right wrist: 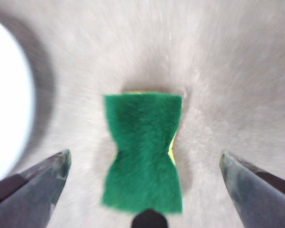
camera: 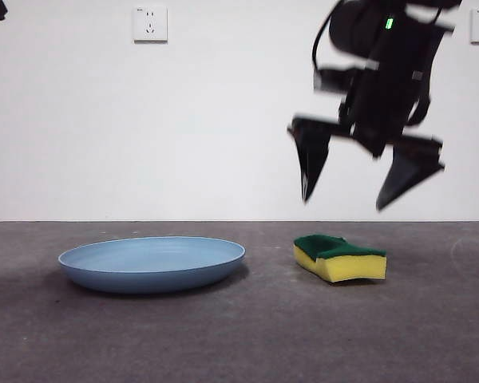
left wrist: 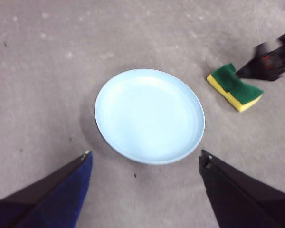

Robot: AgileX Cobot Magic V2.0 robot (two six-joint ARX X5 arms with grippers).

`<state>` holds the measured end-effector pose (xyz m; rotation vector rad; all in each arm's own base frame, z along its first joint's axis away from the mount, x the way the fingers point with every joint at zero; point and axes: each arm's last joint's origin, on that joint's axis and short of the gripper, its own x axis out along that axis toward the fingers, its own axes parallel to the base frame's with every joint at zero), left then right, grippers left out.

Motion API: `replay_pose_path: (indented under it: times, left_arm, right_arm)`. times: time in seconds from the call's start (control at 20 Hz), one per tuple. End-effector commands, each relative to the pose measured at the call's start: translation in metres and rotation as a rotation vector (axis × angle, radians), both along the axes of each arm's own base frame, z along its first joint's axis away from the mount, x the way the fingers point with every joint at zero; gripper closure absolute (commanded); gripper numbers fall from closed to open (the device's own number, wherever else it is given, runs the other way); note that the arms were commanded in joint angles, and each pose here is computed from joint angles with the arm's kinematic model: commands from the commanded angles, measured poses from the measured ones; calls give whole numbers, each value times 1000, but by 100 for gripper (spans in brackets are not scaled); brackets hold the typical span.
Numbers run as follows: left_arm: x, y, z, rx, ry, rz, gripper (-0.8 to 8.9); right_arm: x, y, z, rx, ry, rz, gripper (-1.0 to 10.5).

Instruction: Pick up the plate,pick up the cloth,clean the plate with the cloth

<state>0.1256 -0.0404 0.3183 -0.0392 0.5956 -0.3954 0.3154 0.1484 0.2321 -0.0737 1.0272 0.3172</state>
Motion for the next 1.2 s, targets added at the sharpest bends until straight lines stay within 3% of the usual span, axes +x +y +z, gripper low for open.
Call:
replay_pose_path:
  times: [0.05,0.1,0.2,0.6,0.9,1.2]
  left_arm:
    - [4,-1,-3,8,0,3,533]
    - [5,-1,-4,17,0,14,619]
    - [9,-2,-4,36,-7,23,839]
    - [14,-3,-3,50,-112,9,822]
    - [0,3,-55,-17,-228,83,822]
    - [-10,6,-108,-172,-272,146,822]
  right_arm:
    - [-17,1,23,18,-40,31,789]
    - [-24,1,33,25,-63,45,908]
    - [-39,1,54,43,-120,79,958]
    - [-92,0,93,106,-284,179,959]
    - [-145,-24,57,155,-445,159,958]
    - [-189,-51,15,185,-515,117,958]
